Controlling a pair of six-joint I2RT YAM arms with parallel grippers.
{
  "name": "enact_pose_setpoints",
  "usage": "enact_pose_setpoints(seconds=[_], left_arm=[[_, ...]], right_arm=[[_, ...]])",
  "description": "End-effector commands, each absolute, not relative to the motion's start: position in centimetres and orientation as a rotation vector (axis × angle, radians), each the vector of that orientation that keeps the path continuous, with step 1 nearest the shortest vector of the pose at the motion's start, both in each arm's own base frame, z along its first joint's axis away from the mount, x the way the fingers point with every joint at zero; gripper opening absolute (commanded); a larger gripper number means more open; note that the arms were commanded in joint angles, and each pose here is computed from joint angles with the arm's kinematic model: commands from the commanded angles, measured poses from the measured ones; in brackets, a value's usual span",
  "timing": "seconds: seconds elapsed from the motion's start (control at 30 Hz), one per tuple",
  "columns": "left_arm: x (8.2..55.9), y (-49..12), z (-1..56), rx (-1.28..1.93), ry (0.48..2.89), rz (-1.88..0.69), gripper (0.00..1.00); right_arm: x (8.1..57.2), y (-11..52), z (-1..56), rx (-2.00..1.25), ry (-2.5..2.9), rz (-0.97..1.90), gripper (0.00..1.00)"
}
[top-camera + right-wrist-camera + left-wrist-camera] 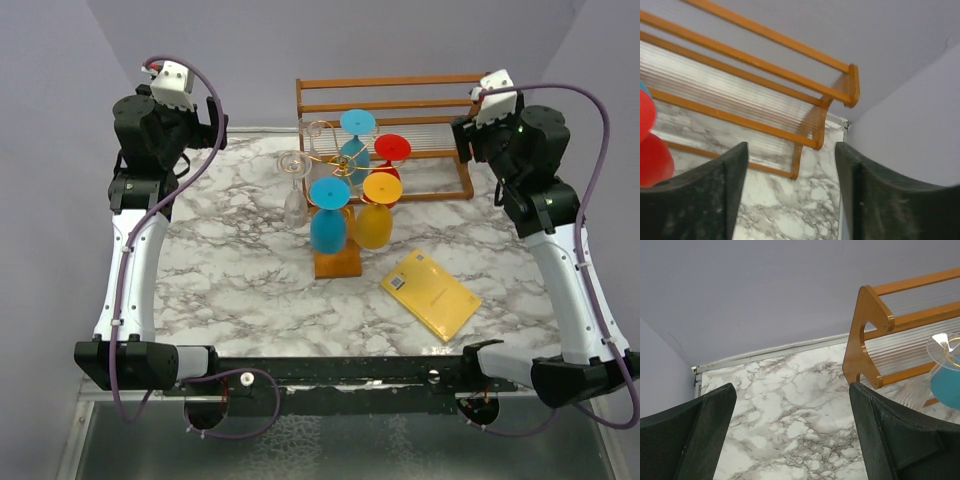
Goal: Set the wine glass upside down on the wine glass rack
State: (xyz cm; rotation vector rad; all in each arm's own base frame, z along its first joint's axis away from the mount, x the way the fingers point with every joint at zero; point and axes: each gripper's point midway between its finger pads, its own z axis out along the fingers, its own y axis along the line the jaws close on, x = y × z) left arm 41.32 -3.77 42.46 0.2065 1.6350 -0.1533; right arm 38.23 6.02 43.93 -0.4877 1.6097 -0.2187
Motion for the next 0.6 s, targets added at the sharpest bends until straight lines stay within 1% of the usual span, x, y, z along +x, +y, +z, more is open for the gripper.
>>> enact_pose_setpoints(seconds=[0.0,0.03,0.07,0.3,0.4,0.57], left_arm=[[40.5,-3.1,43.5,0.163,1.59,-0.139,0.99],[40.5,-2.9,43.4,0.153,1.59,-0.126,0.99],[40.4,-2.6,43.4,0.143,1.587,-0.114,0.99],[39.2,-2.0,43.0,0.123,1.588,-0.083,0.99],[38.8,-1.7,42.9,0.125,1.588,-0.055,0.99],[38.8,-1.4,42.9,0.107,1.586,-0.042,0.99]], right_arm=[[38.7,4.4,42.1,-0.413,1.58,-0.25,0.84],[38.7,4.2,42.0,-0.393,1.575,-0.251,0.98],[38.7,3.9,42.0,-0.373,1.573,-0.249,1.0],[38.1,2.7,43.5,-0.249,1.532,-0.255,1.0],[37.5,2.3,42.9,-0.231,1.541,-0.261,1.0],[36.5,0.5,42.9,-0.201,1.525,-0.363,1.0]])
